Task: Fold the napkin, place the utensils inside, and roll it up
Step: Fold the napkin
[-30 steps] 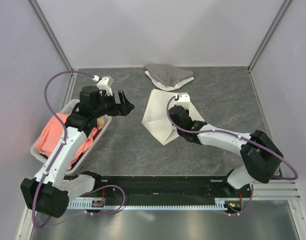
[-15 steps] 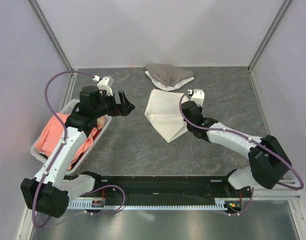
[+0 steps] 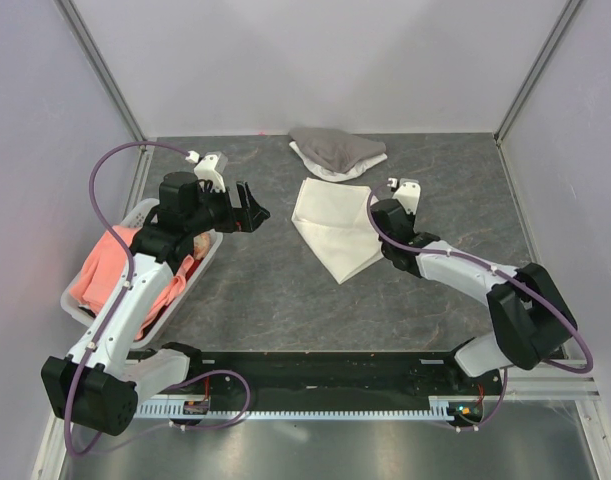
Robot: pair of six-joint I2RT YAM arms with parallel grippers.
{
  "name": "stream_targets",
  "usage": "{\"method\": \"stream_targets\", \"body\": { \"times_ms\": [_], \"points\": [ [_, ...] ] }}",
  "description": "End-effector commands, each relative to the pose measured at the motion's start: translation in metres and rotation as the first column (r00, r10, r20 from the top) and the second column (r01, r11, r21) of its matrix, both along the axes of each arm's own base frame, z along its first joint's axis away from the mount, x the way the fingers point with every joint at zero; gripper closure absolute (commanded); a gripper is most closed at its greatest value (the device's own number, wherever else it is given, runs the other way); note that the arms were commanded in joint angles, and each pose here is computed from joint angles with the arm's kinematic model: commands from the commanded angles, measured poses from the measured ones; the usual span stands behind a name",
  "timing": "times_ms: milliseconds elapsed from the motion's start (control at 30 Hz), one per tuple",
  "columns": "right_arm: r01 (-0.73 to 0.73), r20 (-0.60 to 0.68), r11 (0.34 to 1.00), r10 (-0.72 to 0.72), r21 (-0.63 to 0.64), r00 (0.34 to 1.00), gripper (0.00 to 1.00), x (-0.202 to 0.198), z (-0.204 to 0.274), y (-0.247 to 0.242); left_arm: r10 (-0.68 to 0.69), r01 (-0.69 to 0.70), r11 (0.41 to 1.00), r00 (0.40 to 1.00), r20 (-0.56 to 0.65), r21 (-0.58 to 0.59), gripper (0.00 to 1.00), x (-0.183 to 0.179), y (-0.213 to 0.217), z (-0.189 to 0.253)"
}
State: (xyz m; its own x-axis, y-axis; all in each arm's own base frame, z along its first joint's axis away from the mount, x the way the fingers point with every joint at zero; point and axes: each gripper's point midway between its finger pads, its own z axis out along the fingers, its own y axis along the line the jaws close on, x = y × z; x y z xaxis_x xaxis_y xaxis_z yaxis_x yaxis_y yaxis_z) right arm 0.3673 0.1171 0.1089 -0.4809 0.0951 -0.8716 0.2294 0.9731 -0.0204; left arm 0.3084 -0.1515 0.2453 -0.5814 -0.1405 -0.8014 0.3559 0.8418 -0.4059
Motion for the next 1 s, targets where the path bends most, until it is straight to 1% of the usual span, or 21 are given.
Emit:
{"method": "stream_targets", "body": {
  "times_ms": [0,33,533,567,600,667,700,767,800,833,900,933,967],
  "points": [
    [0.029,-0.012,1.0,-0.029,-0.005,0.999,1.0,0.002,-0.014,-0.007,-0.005,0.005,0.999,1.0,0.013,-0.037,0.01,0.003,-0.004,0.006],
    [0.03,0.001,1.0,-0.03,0.004,1.0,1.0,0.005,-0.014,-0.007,-0.007,0.007,0.999,1.0,0.012,-0.036,0.01,0.003,-0.004,0.006],
    [0.059,-0.064,0.998,-0.061,-0.023,0.996,1.0,0.017,-0.043,-0.025,-0.008,0.008,0.999,1.0,0.008,-0.037,0.0,0.003,-0.005,0.005],
    [0.064,-0.068,0.998,-0.066,-0.021,0.996,0.97,0.018,-0.044,-0.028,-0.008,0.008,0.999,1.0,0.008,-0.037,0.01,0.003,-0.005,0.005],
    [0.055,-0.076,0.998,-0.056,-0.014,0.996,0.82,0.018,-0.046,-0.027,-0.007,0.007,0.999,1.0,0.007,-0.039,0.01,0.003,-0.005,0.005],
    [0.054,-0.073,0.999,-0.054,-0.006,0.996,0.61,0.021,-0.042,-0.031,-0.008,0.009,0.999,1.0,0.004,-0.038,0.01,0.003,-0.005,0.004],
    [0.043,-0.063,0.999,-0.042,0.012,0.997,0.47,0.022,-0.036,-0.031,-0.008,0.008,0.999,1.0,0.003,-0.038,0.01,0.004,-0.005,0.003],
    [0.033,-0.051,0.999,-0.031,0.021,0.998,0.39,0.024,-0.028,-0.035,-0.008,0.008,0.999,1.0,0.005,-0.037,0.01,0.004,-0.005,0.004],
    [-0.003,-0.048,0.999,0.005,0.049,0.999,0.32,0.024,-0.024,-0.031,-0.007,0.007,0.999,1.0,0.004,-0.038,0.01,0.004,-0.005,0.004],
    [-0.018,-0.042,0.998,0.021,0.062,0.999,0.29,0.025,-0.021,-0.03,-0.006,0.006,0.999,1.0,0.003,-0.037,0.01,0.004,-0.005,0.003],
    [-0.051,-0.045,0.995,0.055,0.086,0.997,0.15,0.026,-0.018,-0.031,-0.007,0.007,0.999,1.0,0.003,-0.037,0.01,0.004,-0.005,0.003],
    [-0.083,-0.058,0.99,0.09,0.115,0.994,0.12,0.025,-0.02,-0.026,-0.008,0.008,0.999,1.0,0.001,-0.039,0.0,0.003,-0.005,0.003],
    [-0.081,-0.068,0.989,0.09,0.127,0.994,0.11,0.025,-0.022,-0.029,-0.01,0.01,0.999,1.0,0.0,-0.038,0.01,0.004,-0.005,0.002]
  ]
}}
